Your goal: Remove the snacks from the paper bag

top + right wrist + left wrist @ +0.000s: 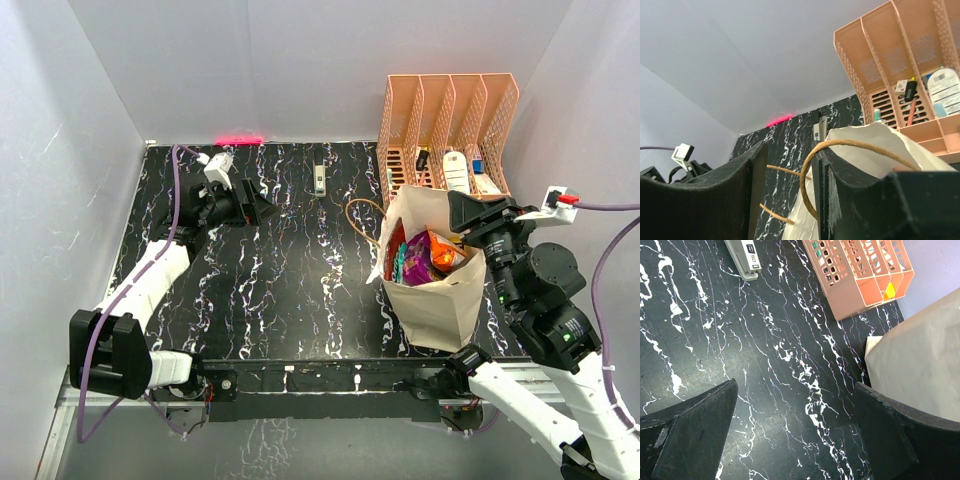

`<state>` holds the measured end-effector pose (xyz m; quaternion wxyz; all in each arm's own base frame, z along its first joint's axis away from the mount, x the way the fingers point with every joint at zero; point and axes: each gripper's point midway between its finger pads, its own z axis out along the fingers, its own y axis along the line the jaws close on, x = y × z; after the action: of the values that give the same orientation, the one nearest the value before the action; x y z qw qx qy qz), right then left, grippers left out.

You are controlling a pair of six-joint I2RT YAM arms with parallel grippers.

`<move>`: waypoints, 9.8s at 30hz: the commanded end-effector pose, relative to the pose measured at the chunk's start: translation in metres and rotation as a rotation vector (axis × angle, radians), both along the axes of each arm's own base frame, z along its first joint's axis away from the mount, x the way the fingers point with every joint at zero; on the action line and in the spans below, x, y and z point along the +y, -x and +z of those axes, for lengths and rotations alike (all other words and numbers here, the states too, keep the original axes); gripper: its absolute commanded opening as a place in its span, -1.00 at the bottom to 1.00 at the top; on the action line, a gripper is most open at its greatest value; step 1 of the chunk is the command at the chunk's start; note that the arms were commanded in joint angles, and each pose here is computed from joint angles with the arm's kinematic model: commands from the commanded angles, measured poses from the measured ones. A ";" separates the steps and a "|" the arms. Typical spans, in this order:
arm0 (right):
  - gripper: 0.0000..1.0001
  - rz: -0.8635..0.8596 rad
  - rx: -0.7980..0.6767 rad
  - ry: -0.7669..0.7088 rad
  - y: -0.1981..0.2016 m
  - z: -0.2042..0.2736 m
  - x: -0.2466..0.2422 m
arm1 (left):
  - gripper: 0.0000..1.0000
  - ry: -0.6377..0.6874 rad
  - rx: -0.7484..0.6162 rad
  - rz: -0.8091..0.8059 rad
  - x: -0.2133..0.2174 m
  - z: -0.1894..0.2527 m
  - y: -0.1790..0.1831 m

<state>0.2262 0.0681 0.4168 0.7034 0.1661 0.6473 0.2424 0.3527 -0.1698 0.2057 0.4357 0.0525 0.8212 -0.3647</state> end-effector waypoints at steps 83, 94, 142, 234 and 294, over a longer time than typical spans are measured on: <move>-0.01 -0.235 0.065 0.355 0.025 -0.042 -0.052 | 0.93 0.020 0.003 -0.040 -0.008 0.007 -0.003; 0.07 -0.334 0.222 0.492 0.016 -0.073 -0.053 | 0.93 0.026 0.006 -0.044 -0.009 0.007 -0.003; -0.66 -0.135 0.214 0.387 -0.058 -0.048 -0.024 | 0.93 0.046 0.013 -0.059 -0.013 0.007 -0.001; -0.85 1.202 0.036 0.049 0.053 -0.060 0.227 | -0.91 0.306 0.402 -0.210 -0.064 -0.022 0.206; -0.85 0.584 0.015 -0.006 -0.013 -0.004 0.181 | 0.71 0.108 0.487 0.001 -0.036 -0.055 0.191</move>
<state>0.2073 0.2726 0.3530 0.5066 -0.0923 0.7170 0.4699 0.1676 -0.2068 0.1482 0.2404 -0.0438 0.8798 -0.4077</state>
